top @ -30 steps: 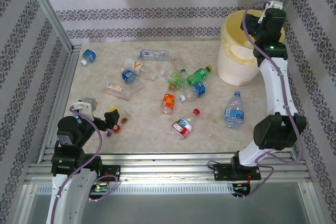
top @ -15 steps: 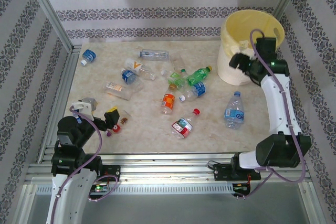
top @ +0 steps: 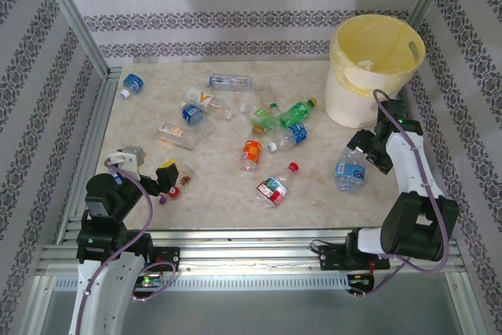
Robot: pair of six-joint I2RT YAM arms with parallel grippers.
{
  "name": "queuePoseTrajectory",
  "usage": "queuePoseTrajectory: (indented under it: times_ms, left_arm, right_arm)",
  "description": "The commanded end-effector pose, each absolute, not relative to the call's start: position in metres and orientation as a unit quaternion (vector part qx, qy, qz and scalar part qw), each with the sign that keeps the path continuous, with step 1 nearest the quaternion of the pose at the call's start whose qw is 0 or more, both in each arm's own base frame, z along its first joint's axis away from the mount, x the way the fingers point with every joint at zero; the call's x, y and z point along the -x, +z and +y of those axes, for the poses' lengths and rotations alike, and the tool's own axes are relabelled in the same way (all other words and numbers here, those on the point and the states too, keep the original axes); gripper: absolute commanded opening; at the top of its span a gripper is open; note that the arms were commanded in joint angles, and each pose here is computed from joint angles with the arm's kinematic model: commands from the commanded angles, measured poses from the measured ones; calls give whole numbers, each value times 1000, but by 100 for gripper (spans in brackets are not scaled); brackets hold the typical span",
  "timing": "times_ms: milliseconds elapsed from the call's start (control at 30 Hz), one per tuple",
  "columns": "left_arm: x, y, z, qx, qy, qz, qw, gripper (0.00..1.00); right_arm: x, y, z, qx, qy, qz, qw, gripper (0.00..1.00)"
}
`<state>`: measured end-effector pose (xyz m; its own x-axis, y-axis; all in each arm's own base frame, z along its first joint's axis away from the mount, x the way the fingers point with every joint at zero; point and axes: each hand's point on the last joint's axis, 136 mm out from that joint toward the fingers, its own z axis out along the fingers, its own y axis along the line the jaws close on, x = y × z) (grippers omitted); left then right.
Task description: Throw the plastic bottles in the bin
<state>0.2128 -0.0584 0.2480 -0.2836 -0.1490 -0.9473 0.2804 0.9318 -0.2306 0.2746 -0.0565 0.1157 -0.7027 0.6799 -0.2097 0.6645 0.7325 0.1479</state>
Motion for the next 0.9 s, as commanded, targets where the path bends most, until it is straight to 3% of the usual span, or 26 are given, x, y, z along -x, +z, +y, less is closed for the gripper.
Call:
queuePoseTrajectory:
  times_ms: [0,467,867]
  left_arm:
    - [-213,255,-61,-55,-179,770,610,100]
    - [-213,254,-60,-54,-176,771,609,100]
    - [-213,254,-61,-55,-178,771,609,100]
  right_arm:
    - [-273,95,-59,-386,29,916,103,87]
    - [-268,48,-57,-397,37,914,69,78]
    - [-280,36,-47,-370,65,924,68,77]
